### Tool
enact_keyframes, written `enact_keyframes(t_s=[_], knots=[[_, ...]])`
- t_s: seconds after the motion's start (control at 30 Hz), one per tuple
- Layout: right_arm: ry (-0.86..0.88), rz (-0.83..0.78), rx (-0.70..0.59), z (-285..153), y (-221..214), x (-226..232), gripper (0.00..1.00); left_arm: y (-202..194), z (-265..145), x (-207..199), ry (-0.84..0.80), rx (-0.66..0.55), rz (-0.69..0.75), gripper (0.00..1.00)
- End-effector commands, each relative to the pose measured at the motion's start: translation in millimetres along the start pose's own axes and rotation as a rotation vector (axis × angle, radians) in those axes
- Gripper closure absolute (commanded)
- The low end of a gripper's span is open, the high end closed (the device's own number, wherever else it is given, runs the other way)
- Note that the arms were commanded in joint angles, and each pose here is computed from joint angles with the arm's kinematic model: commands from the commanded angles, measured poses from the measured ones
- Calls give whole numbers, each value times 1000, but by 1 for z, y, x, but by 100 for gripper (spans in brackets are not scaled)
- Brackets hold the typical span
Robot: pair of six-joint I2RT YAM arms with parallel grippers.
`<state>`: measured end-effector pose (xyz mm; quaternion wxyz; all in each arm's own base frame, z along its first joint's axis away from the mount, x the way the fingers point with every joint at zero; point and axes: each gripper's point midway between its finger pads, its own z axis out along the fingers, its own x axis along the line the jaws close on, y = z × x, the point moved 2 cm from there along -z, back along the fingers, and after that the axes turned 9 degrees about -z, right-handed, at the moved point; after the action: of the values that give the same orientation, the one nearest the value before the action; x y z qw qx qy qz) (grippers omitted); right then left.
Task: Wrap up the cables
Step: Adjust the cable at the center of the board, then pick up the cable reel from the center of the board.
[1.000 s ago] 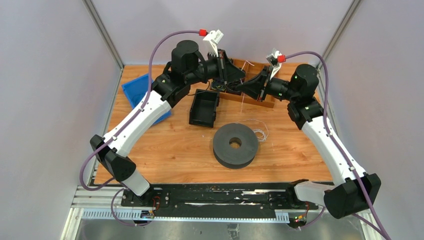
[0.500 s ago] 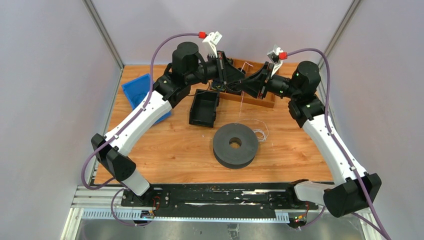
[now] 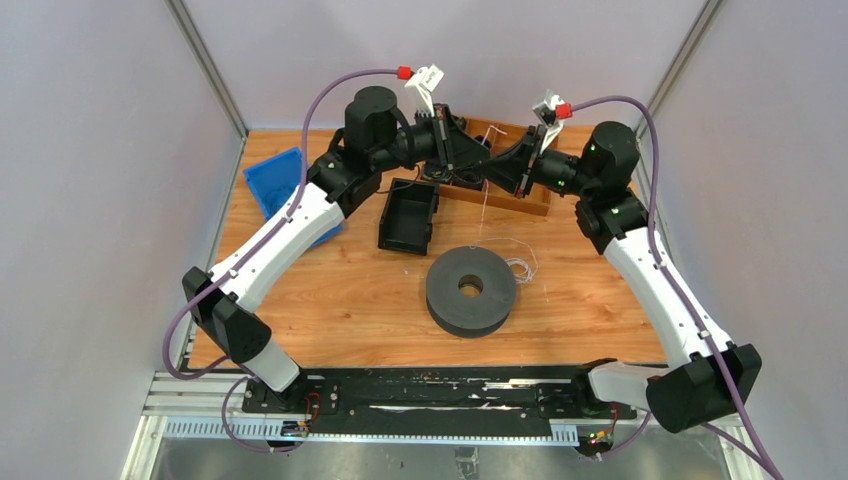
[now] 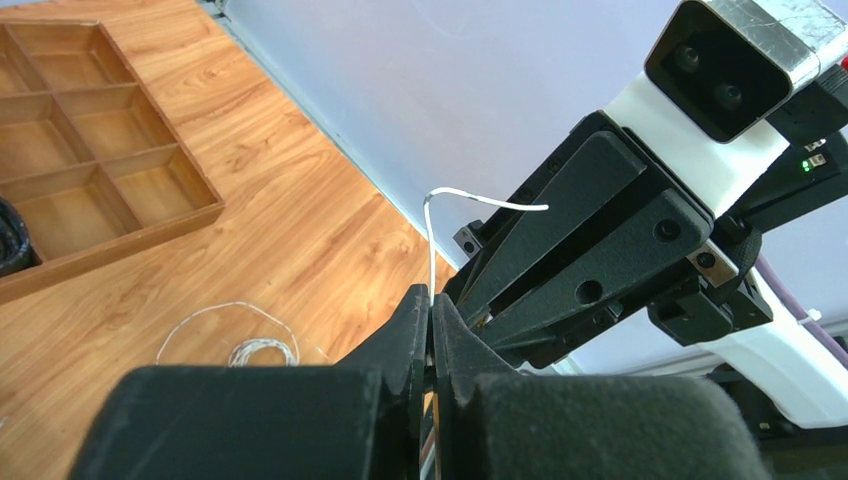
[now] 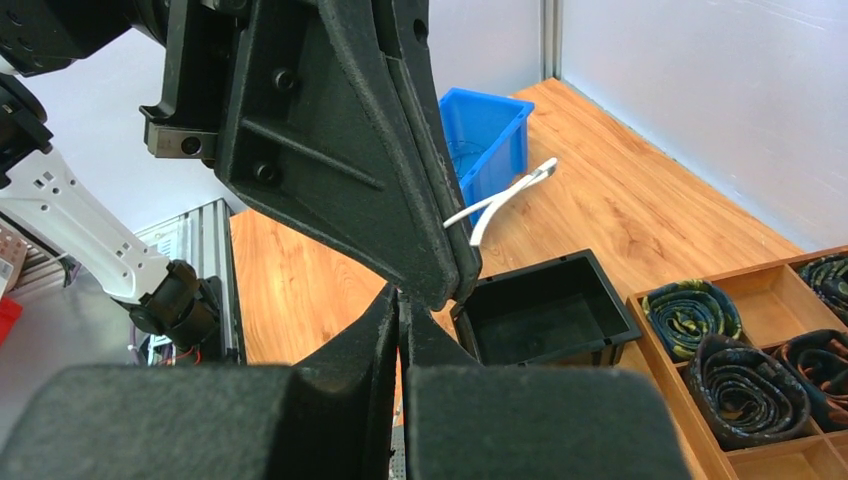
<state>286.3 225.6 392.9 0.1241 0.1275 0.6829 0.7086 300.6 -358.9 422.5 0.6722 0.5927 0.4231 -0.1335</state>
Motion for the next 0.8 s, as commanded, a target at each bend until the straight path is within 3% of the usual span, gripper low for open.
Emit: enact_keyframes(t_s=[0.0, 0.1, 0.2, 0.3, 0.53, 0.77], knots=[[-15, -43, 8, -2, 6, 5, 99, 6, -12, -9, -30, -23, -2, 90], [-33, -75, 56, -11, -5, 5, 99, 12, -18, -4, -34, -49, 11, 69], [-80, -114, 108, -26, -12, 1, 99, 21, -29, 9, -6, -81, 40, 37], [-167, -152, 179, -48, -15, -9, 99, 28, -47, 27, 53, -110, 133, 21], [-516, -204, 298, -111, 14, -58, 100, -19, -80, 66, 96, 46, 609, 15], [-748, -180, 328, -161, 49, -107, 99, -109, -99, 97, 8, 389, 899, 12]])
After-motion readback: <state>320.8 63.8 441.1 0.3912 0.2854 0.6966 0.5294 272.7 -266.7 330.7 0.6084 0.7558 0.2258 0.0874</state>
